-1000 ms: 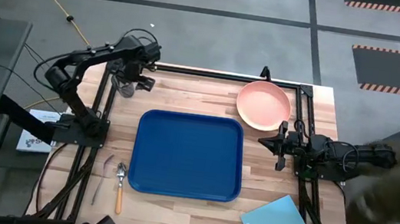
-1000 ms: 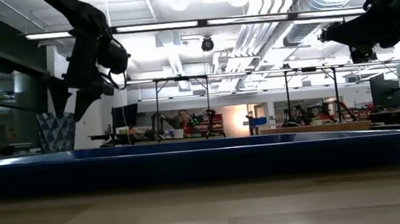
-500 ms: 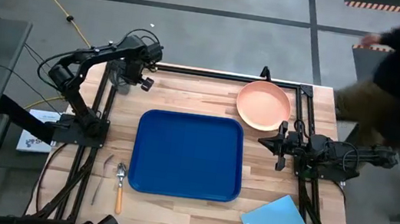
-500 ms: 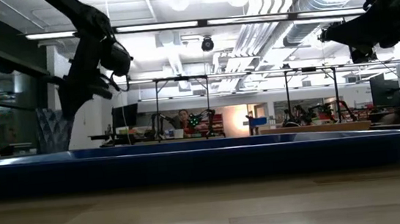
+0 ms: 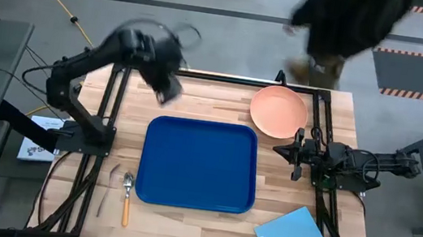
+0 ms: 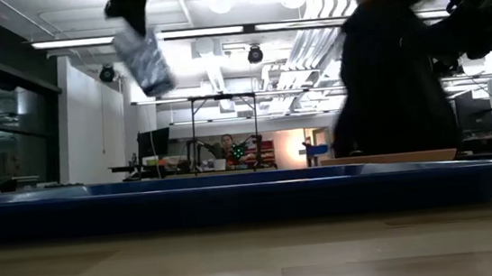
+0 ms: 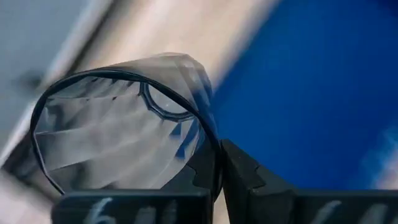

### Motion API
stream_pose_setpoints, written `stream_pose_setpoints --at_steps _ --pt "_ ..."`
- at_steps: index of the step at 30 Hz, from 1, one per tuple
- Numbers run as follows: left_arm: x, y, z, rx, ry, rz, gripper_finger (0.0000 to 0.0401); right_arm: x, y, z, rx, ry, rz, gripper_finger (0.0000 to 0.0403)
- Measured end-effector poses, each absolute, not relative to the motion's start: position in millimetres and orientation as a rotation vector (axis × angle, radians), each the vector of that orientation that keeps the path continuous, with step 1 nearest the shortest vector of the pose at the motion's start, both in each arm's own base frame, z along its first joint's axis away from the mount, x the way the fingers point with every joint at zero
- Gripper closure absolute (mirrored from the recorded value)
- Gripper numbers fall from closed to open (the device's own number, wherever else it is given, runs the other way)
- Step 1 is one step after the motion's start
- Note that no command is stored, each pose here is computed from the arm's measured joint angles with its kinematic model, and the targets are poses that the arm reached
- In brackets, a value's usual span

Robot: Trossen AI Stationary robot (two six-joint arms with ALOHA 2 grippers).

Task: Pick and place plate/cup/fork/spoon on tray
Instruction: Put the gray cup on the blue serving tray

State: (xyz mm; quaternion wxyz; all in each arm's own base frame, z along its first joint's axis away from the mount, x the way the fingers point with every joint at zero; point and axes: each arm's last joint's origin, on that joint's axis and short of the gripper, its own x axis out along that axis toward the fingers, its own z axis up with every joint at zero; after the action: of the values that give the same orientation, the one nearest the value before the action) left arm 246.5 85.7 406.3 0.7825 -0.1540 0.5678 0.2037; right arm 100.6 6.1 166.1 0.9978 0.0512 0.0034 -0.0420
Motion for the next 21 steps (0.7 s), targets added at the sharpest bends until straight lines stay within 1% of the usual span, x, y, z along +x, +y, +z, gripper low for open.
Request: stream_pose_setpoints --at_steps 2,4,6,8,11,14,17,21 --pt "260 47 402 -0.259 1.259 0.317 0.0399 101 6 166 0.102 0.007 -0.084 0.0402" --pt "271 14 386 -0.181 1.333 0.247 0.0399 101 6 166 0.102 0.007 -0.084 0.0402" --pt "278 -13 364 -0.109 1.413 0.223 0.0399 101 6 166 0.103 0.006 -0.084 0.0402" --pt "278 -31 343 -0.074 1.491 0.23 0.04 101 6 166 0.103 0.007 -0.084 0.0402" --pt "275 -39 310 -0.073 1.6 0.28 0.04 101 6 166 0.103 0.006 -0.084 0.0402" --pt "275 -38 284 -0.103 1.608 0.327 0.04 101 6 166 0.102 0.007 -0.084 0.0402" --pt "276 -35 269 -0.111 1.584 0.34 0.04 101 6 166 0.103 0.007 -0.084 0.0402" --pt "275 -32 256 -0.023 1.592 0.341 0.04 101 6 166 0.102 0.007 -0.084 0.0402"
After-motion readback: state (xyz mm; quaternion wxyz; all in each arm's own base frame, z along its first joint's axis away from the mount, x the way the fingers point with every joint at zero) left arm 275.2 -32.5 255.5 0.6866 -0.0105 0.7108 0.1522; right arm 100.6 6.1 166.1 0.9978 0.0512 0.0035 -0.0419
